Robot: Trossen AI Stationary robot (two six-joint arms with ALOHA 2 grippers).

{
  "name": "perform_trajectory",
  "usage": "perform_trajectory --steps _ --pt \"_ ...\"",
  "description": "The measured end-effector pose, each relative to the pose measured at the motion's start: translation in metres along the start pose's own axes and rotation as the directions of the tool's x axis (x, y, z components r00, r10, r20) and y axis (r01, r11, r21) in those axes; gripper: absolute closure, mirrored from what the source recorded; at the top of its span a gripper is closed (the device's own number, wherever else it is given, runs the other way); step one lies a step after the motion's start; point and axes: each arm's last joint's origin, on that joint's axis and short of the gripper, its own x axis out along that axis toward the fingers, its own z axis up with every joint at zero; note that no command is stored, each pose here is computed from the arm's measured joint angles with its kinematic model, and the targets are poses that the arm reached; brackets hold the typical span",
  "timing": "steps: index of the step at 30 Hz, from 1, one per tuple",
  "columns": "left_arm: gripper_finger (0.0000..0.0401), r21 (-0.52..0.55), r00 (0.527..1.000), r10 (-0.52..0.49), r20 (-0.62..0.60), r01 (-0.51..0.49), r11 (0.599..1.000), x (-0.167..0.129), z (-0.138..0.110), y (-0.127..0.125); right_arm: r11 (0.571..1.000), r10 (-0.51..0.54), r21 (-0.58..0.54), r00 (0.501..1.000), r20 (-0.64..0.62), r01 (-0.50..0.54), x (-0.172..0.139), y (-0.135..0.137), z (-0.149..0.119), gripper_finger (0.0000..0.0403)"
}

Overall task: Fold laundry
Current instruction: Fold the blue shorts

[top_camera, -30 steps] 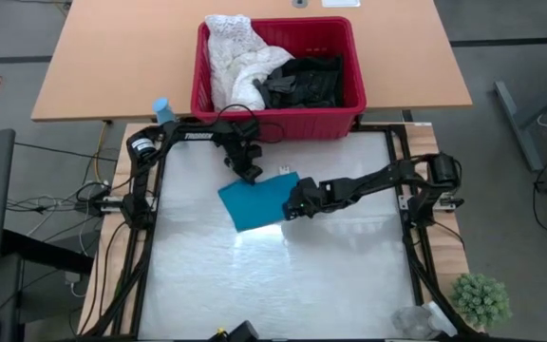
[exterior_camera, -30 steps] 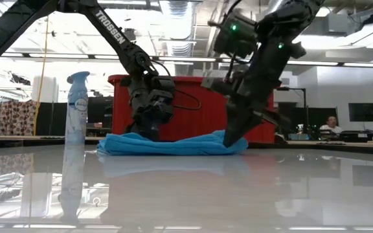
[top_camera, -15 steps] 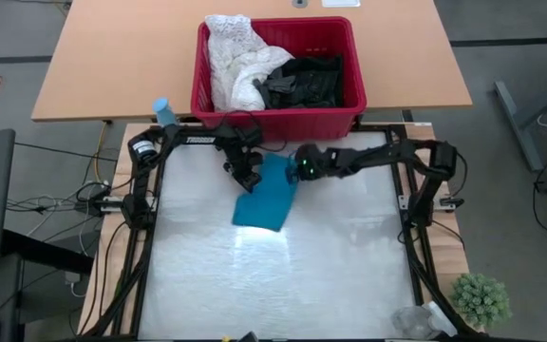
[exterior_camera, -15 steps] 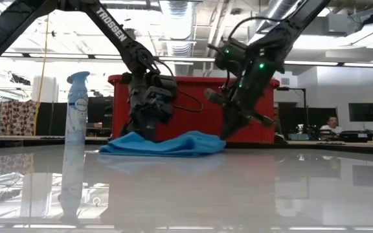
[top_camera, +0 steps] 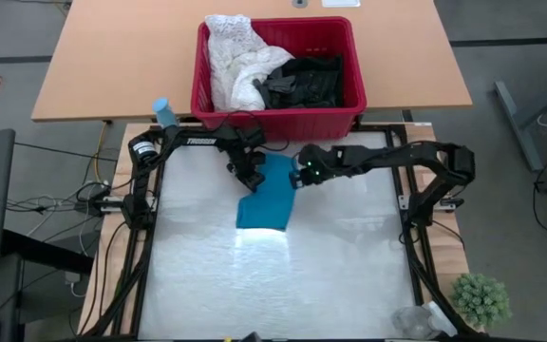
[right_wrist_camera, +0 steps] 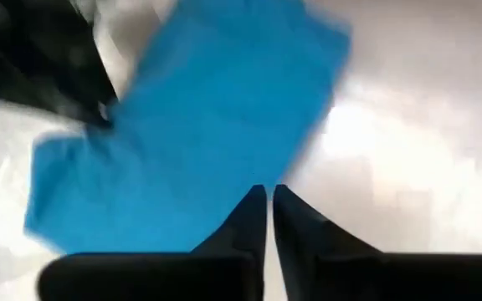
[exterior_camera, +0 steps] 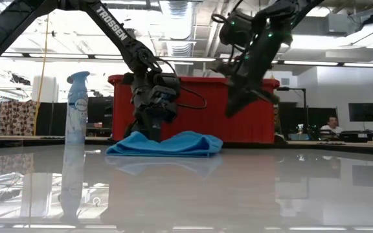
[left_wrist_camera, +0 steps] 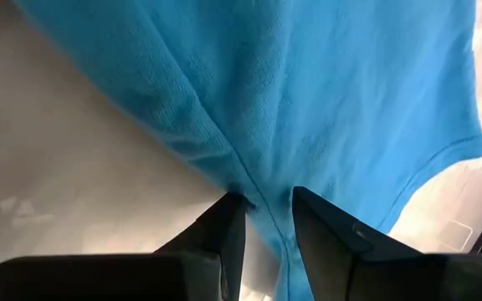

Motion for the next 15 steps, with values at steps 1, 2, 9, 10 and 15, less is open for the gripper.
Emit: perform_trajectory --steps 1,2,9,10,15 --pt "0.0311 0.004 1.000 0.000 0.008 0.000 1.000 0.000 0.001 0.000 1.000 0.019 0.024 1.000 -0.024 -0.019 -0.001 0.003 -0.004 0.0328" --pt "0.0311 0.011 1.000 -0.002 0.017 0.001 1.000 0.000 0.002 -0.001 0.999 0.036 0.038 0.999 -0.034 -0.035 -0.001 0.006 -0.007 0.0313" --pt "0.0311 0.025 0.999 -0.005 0.037 0.004 1.000 0.000 0.004 -0.002 0.984 -0.022 0.173 0.998 -0.051 0.030 0.021 0.009 -0.021 0.0177" --pt "0.0311 0.025 0.999 -0.005 0.038 0.004 1.000 0.000 0.004 -0.002 0.981 -0.034 0.188 0.998 -0.058 0.044 0.025 0.009 -0.022 0.0163" --pt "0.0311 0.026 0.999 -0.005 0.040 0.004 1.000 0.000 0.004 -0.002 0.971 -0.040 0.231 0.996 -0.075 0.056 0.047 0.008 -0.025 0.0139"
